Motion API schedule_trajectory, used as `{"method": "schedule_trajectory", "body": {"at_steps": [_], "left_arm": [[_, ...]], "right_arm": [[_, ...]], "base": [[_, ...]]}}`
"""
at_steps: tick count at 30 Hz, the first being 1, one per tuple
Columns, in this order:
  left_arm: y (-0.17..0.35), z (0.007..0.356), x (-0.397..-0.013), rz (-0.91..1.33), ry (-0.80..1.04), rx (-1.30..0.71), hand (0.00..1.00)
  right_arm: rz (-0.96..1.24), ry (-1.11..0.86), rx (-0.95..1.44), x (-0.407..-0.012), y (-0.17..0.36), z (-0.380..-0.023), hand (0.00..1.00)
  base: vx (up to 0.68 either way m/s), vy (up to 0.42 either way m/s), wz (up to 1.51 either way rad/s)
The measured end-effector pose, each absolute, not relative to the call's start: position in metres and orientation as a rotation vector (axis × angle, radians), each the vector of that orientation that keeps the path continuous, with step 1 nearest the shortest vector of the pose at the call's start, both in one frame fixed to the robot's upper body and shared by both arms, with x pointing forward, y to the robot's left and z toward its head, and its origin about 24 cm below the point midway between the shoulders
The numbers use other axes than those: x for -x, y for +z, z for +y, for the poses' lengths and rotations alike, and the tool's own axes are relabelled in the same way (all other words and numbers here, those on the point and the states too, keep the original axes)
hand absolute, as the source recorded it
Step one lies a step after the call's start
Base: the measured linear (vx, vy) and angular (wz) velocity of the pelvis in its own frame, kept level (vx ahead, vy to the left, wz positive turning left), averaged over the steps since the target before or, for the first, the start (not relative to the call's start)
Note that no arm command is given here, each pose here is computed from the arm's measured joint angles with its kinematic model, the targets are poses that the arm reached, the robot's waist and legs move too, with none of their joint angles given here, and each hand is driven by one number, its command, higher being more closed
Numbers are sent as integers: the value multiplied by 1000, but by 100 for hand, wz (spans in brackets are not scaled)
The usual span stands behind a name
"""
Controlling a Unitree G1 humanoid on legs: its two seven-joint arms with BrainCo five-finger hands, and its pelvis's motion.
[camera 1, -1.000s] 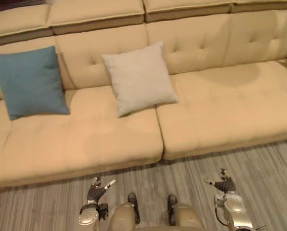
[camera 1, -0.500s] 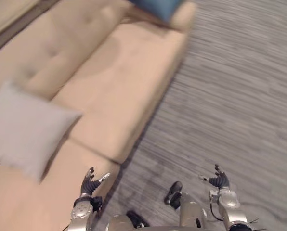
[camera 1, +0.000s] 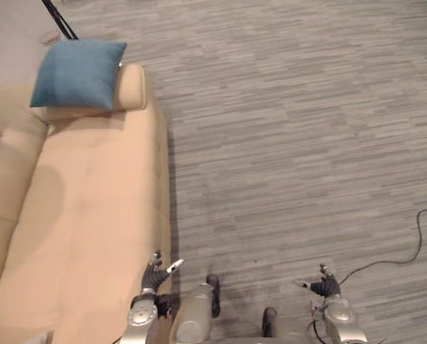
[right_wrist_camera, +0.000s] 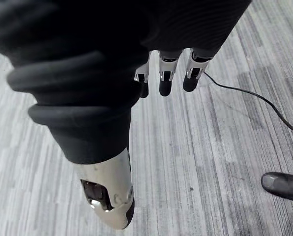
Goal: Pick up cushions and gather them together orderly.
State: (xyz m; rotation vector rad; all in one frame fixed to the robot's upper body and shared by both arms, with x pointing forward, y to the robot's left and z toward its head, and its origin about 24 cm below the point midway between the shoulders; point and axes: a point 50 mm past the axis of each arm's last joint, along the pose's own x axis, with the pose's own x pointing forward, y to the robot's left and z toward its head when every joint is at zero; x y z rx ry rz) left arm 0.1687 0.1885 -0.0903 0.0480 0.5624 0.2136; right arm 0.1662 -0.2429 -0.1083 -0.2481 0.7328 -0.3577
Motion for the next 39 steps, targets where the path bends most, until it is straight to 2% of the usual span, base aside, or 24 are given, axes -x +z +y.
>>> {"method": "schedule_trajectory", "body": {"at_steps": [6, 11, 14, 17, 19, 26, 28, 39], "left_arm": [[-99, 194, -151, 624, 230, -55, 0], [-91, 195, -168, 577, 221, -53, 0], [-94, 199, -167, 592, 225, -73, 0], [-97, 176, -174, 597, 169, -45, 0], [-96, 165, -178, 588, 154, -11, 0], [-91, 173, -176, 566, 172, -22, 0], [-98, 175, -162, 611, 184, -21, 0], [-107, 180, -149, 678, 180, -31, 0]], "right_arm": [[790, -353, 246, -160, -117, -236, 0], [747, -337, 265, -175, -109, -241, 0], [781, -356, 260, -165, -113, -243, 0], [782, -371, 288, -162, -110, -255, 0], [710, -349, 271, -176, -101, -247, 0], [659, -389, 240, -186, -93, -252, 0], [708, -412, 238, -178, -100, -257, 0], [793, -427, 210, -153, -116, -249, 0]], "base": [[603, 164, 12], [594, -28, 29], [751, -199, 55], [669, -237, 79], [733, -248, 34], [540, -13, 20], [487, 195, 28], [523, 160, 57]]}}
